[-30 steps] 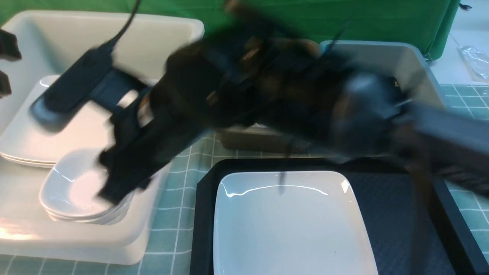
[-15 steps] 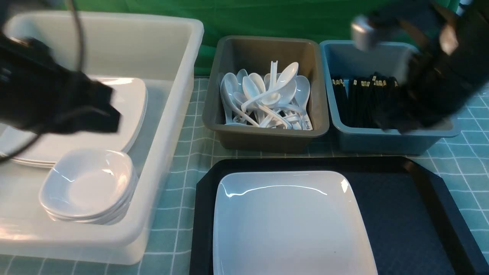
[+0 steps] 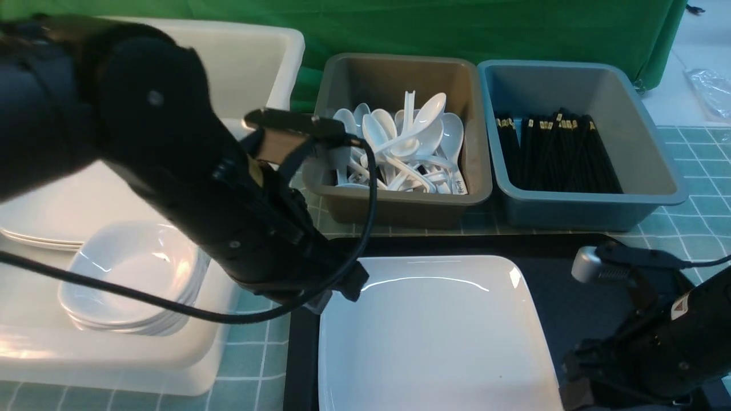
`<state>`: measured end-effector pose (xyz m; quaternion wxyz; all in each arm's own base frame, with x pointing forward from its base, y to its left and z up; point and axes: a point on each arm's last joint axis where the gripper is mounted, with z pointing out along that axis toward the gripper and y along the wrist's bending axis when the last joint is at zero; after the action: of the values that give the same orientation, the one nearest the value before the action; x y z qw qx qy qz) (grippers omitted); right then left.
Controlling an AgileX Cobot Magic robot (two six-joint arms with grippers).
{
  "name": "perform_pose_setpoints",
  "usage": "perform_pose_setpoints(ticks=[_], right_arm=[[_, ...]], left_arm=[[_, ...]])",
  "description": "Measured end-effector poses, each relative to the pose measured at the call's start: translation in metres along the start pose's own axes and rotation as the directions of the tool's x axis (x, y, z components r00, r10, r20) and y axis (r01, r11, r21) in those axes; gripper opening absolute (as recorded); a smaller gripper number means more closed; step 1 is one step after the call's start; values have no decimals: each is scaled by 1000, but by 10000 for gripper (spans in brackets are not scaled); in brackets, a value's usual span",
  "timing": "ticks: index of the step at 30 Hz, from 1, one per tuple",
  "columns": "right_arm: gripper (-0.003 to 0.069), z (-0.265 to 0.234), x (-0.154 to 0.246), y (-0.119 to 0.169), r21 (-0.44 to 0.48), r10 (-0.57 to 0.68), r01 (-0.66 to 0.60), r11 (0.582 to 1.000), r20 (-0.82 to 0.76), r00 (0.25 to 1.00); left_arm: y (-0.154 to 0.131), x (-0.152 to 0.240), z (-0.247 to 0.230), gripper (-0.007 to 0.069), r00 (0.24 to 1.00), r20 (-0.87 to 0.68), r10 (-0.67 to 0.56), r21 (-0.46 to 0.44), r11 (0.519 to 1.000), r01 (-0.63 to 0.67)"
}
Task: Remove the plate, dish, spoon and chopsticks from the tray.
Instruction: Use the right arm to move the plate from left to right
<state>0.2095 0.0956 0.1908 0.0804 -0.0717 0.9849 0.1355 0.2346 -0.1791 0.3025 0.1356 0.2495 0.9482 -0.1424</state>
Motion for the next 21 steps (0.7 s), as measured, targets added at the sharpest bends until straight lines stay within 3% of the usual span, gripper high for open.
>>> perform_pose_setpoints(ticks=[4, 8, 12, 17, 21], right_arm=[[499, 13, -2, -1, -4, 25, -25, 1000, -14, 1000], [443, 24, -3, -1, -6, 40, -40, 999, -49, 998], [328, 29, -3, -1, -11, 45, -46, 999, -66, 997], [123, 29, -3, 0, -23, 26, -28, 999, -62, 998], [92, 29, -5, 0, -22, 3, -4, 1000, -48, 999]], left_arm=[[2, -6, 11, 8, 1000, 3, -6, -9, 1000, 6], [3, -10, 13, 8, 999, 38, -8, -9, 1000, 8], [2, -10, 13, 8, 999, 47, -12, -8, 1000, 12], [2, -10, 13, 8, 999, 47, -20, 0, 1000, 20], [1, -10, 13, 8, 998, 47, -29, 11, 1000, 28]])
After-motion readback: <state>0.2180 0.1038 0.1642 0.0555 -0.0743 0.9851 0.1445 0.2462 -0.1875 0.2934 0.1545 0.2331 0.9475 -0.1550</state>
